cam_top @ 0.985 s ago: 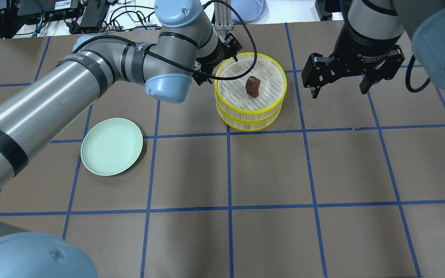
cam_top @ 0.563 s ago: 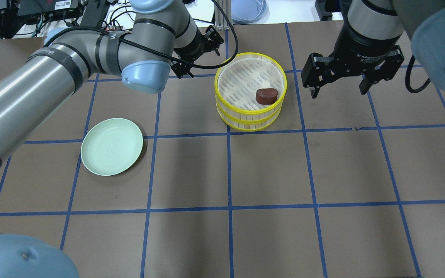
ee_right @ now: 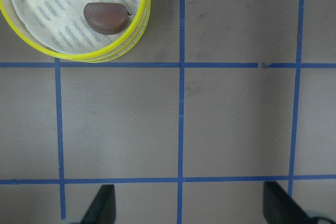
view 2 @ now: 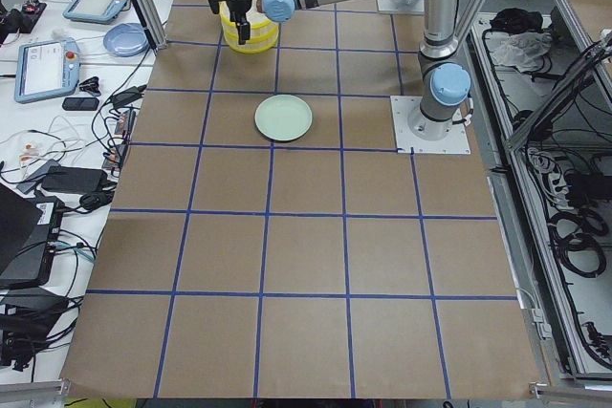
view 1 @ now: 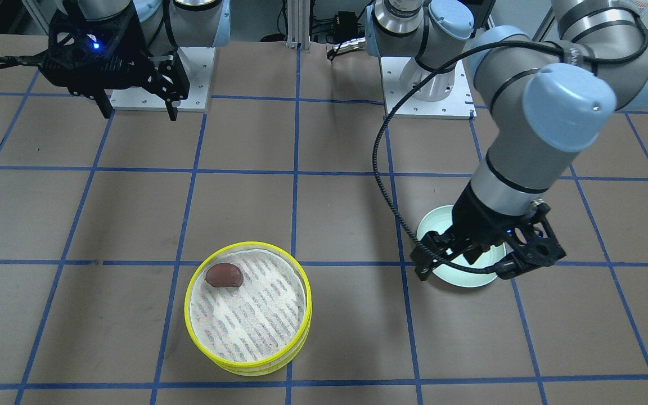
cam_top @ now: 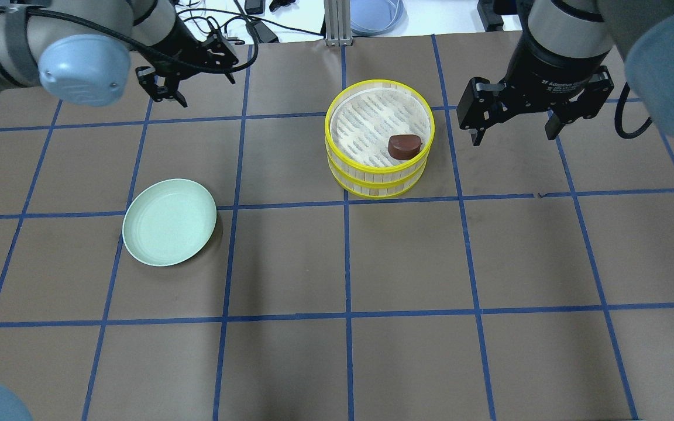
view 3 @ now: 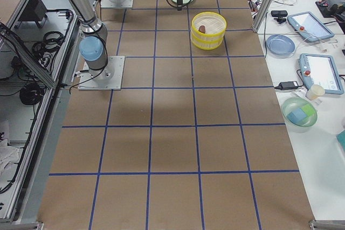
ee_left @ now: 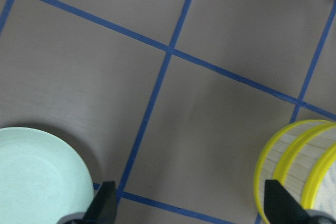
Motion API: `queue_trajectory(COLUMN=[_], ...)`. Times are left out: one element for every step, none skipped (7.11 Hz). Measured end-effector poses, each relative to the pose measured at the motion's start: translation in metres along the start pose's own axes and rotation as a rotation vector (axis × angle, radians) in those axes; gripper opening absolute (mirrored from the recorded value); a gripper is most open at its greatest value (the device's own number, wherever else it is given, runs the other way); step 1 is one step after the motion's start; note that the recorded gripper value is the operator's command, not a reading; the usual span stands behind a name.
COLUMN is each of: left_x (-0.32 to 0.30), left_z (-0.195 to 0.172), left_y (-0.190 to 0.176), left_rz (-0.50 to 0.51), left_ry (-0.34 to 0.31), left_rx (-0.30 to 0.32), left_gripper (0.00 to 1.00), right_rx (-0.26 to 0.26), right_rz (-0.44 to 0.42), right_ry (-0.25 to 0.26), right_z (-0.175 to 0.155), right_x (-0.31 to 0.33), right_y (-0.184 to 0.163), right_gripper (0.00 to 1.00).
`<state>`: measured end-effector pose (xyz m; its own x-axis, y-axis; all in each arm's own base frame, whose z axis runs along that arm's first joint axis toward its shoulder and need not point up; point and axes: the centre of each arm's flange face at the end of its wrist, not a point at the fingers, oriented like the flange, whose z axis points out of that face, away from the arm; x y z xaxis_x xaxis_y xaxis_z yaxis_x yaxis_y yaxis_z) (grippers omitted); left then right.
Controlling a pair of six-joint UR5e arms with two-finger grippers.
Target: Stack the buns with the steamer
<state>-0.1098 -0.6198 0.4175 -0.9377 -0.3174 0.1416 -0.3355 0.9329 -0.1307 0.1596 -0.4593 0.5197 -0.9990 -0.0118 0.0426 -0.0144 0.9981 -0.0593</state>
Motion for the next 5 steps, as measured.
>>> queue_trajectory(left_x=[-0.023, -0.038, -0.043, -0.043, -0.041], left_z=[-0.022, -0.047, -0.069, -0.087, -0.1], left_y=[0.004, 0.016, 0.033, 0.048, 0.059], left_rz=[0.069, 0.134, 0.167, 0.179, 0.186], left_ry=[-0.065, -0.147, -0.174, -0.158, -0.136], left_rx=[-0.009, -0.022, -0.039, -0.05, -0.049], left_gripper=[1.0, 1.0, 1.0, 1.0, 1.0], right_rx=[0.023, 0.035, 0.039, 0.037, 0.034], right_rz=[0.0, -0.001, -0.004, -0.008, -0.011], right_ry=[-0.002, -0.004, -0.004, -0.005, -0.006], right_z=[-0.002, -0.004, -0.004, -0.003, -0.001], right_x=[0.0, 0.0, 0.0, -0.001, -0.001], right_y=[-0.002, -0.003, -0.004, -0.005, -0.006], right_gripper=[1.0, 1.0, 1.0, 1.0, 1.0])
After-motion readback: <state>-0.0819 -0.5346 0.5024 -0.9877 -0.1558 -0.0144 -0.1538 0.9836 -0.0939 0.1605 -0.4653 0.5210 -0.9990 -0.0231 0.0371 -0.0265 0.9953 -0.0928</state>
